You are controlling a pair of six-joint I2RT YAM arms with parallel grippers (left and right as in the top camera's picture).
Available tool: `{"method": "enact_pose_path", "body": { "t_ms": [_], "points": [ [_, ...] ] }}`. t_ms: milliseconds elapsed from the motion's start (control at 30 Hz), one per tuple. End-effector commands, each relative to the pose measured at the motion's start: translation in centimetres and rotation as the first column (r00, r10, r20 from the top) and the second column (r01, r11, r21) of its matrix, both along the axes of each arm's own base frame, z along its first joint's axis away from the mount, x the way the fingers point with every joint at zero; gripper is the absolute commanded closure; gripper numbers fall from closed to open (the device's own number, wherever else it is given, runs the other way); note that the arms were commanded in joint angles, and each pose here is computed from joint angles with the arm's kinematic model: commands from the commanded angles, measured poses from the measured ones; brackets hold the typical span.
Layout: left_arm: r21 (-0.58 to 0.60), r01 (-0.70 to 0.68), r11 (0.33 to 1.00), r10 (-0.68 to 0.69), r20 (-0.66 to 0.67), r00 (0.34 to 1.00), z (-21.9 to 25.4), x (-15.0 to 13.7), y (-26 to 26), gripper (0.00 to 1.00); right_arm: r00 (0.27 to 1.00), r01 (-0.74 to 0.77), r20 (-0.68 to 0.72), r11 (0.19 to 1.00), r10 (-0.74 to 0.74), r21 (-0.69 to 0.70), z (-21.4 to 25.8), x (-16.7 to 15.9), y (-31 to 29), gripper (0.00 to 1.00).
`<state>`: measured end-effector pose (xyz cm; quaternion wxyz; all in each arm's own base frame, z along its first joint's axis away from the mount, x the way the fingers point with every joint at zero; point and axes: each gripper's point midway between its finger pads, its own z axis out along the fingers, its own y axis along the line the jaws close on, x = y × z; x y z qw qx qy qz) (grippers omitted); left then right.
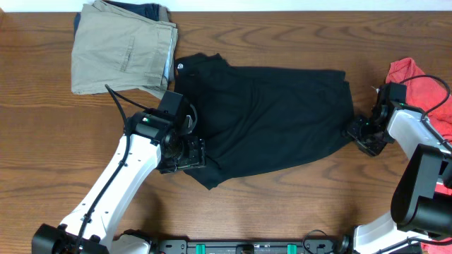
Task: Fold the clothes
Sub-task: 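Hold the left corner and grasp the shirt's right edge with the right gripper, then lift the shirt with both grippers and stretch it between them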
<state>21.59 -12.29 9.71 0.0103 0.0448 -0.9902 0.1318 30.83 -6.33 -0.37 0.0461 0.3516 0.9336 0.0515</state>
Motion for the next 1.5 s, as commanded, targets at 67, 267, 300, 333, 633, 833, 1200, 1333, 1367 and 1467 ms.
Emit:
{"method": "enact_pose_path", "body": {
  "t_ms": [67, 267, 300, 333, 633, 833, 1200, 1333, 1367, 1467],
  "points": [
    [0.009, 0.001, 1.000, -0.001, 0.013, 1.000, 0.2, 0.1, 0.2, 0.29, 0.997, 0.006, -0.080, 0.999, -0.003, 0.037, -2.6, -1.7, 0.3, 0.75],
    [0.010, 0.001, 1.000, -0.001, 0.010, 1.000, 0.2, 0.1, 0.2, 0.29, 0.996, 0.023, -0.090, 0.999, -0.020, 0.028, -2.3, -1.7, -0.4, 0.99],
    [0.011, 0.001, 1.000, -0.001, 0.008, 1.000, 0.2, 0.0, 0.2, 0.28, 0.994, 0.032, -0.101, 0.999, -0.029, 0.025, -2.0, -1.9, -0.7, 0.99],
    [0.011, 0.001, 1.000, -0.001, 0.006, 1.000, 0.2, 0.0, 0.2, 0.29, 0.993, 0.043, -0.112, 0.999, -0.040, 0.021, -1.7, -2.0, -1.2, 0.99],
    [-0.011, 0.003, 1.000, -0.003, -0.025, 1.000, 0.3, -0.7, -0.1, 0.30, 0.963, 0.190, -0.203, 0.981, -0.178, 0.039, 2.8, -3.3, -5.4, 0.99],
    [-0.028, 0.004, 1.000, -0.005, -0.041, 0.999, 0.3, -1.0, -0.3, 0.35, 0.933, 0.302, -0.218, 0.952, -0.287, 0.040, 5.5, -4.4, -8.9, 0.99],
    [0.003, -0.073, 0.997, 0.073, -0.151, 0.986, -1.8, -3.6, 0.0, 0.16, 0.896, 0.421, -0.202, 0.901, -0.394, 0.108, 6.8, -5.3, -11.0, 0.99],
    [-0.090, -0.039, 0.995, 0.027, -0.127, 0.992, -3.6, -3.7, -2.0, 0.06, 0.905, 0.400, -0.202, 0.910, -0.374, 0.109, 6.8, -5.0, -10.5, 0.99],
    [-0.110, -0.032, 0.993, 0.020, -0.113, 0.993, -3.9, -3.6, -2.4, 0.06, 0.907, 0.396, -0.202, 0.912, -0.369, 0.109, 6.8, -4.9, -10.3, 0.99],
    [-0.136, -0.002, 0.991, -0.005, -0.045, 0.999, -4.4, -2.4, -2.9, 0.05, 0.916, 0.374, -0.203, 0.921, -0.347, 0.110, 6.7, -4.7, -9.8, 0.99]
  ]
}}
